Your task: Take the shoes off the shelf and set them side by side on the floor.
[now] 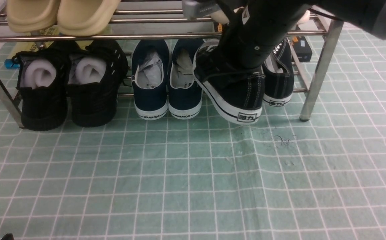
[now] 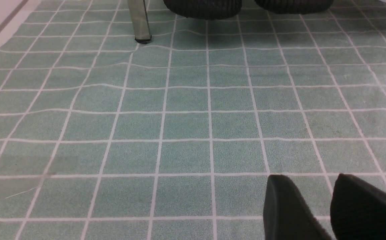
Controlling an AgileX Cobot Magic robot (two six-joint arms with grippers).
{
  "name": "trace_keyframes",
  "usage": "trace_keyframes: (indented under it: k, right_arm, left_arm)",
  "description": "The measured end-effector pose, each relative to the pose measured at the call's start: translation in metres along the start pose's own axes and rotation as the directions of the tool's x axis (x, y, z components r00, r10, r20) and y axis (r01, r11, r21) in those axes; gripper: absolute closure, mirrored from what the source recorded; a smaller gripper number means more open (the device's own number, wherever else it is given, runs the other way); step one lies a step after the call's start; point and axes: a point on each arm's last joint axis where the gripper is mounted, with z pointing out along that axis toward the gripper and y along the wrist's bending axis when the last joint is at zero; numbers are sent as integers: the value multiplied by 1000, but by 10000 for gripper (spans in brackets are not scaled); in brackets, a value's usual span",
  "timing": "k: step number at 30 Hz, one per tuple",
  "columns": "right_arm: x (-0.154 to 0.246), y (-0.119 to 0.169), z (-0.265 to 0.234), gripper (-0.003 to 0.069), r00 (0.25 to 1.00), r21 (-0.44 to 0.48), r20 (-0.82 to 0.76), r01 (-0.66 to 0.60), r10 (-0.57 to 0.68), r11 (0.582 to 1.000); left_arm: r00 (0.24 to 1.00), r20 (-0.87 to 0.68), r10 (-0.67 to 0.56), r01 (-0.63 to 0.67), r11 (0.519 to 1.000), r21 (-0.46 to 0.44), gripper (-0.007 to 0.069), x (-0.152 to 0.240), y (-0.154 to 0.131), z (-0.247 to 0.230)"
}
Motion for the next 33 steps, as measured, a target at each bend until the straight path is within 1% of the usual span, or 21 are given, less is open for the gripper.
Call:
trace_keyframes:
  k: [2,3,4,8,12,15,18,19,22,23,24,26,27,33]
  right_arm:
    - [7,12,-20,651,1000,-21,-18,22,-22,1000]
    - [7,13,-20,652,1000,-24,-18,23,-24,999]
    - [11,21,-38,650,1000,-48,10,27,-27,998]
    - [19,38,-76,648,997,-101,80,15,-7,995]
    - [38,50,-105,645,994,-154,103,-4,20,988]
    - [59,59,-111,643,998,-183,65,-10,22,983]
    - [83,68,-98,643,999,-191,-25,-25,21,981]
    - [84,68,-96,643,999,-190,-34,-27,21,981]
    - [103,72,-66,643,986,-163,-163,-69,42,984]
    - [102,72,-65,643,986,-164,-163,-68,41,984]
    - [109,72,-51,643,975,-138,-214,-90,59,986]
    - [112,70,-39,643,965,-107,-251,-104,75,989]
    - [112,69,-30,641,960,-75,-268,-110,86,991]
    - [104,63,15,641,959,63,-261,-99,112,993]
  left_arm:
    - [1000,0,0,0,1000,0,384,0,0,0]
    - [1000,0,0,0,1000,0,384,0,0,0]
    - [1000,0,0,0,1000,0,384,0,0,0]
    - [1000,0,0,0,1000,0,384,0,0,0]
    - [1000,0,0,0,1000,0,384,0,0,0]
    - [1000,0,-1,1,1000,0,384,0,0,0]
    - [1000,0,-1,1,1000,0,384,0,0,0]
    - [1000,0,-1,1,1000,0,384,0,0,0]
    - [1000,0,-1,1,1000,0,384,0,0,0]
    - [1000,0,-1,1,1000,0,384,0,0,0]
    - [1000,0,-1,1,1000,0,384,0,0,0]
    - [1000,0,-1,1,1000,0,384,0,0,0]
    - [1000,0,-1,1,1000,0,384,0,0,0]
    - [1000,0,-1,1,1000,0,384,0,0,0]
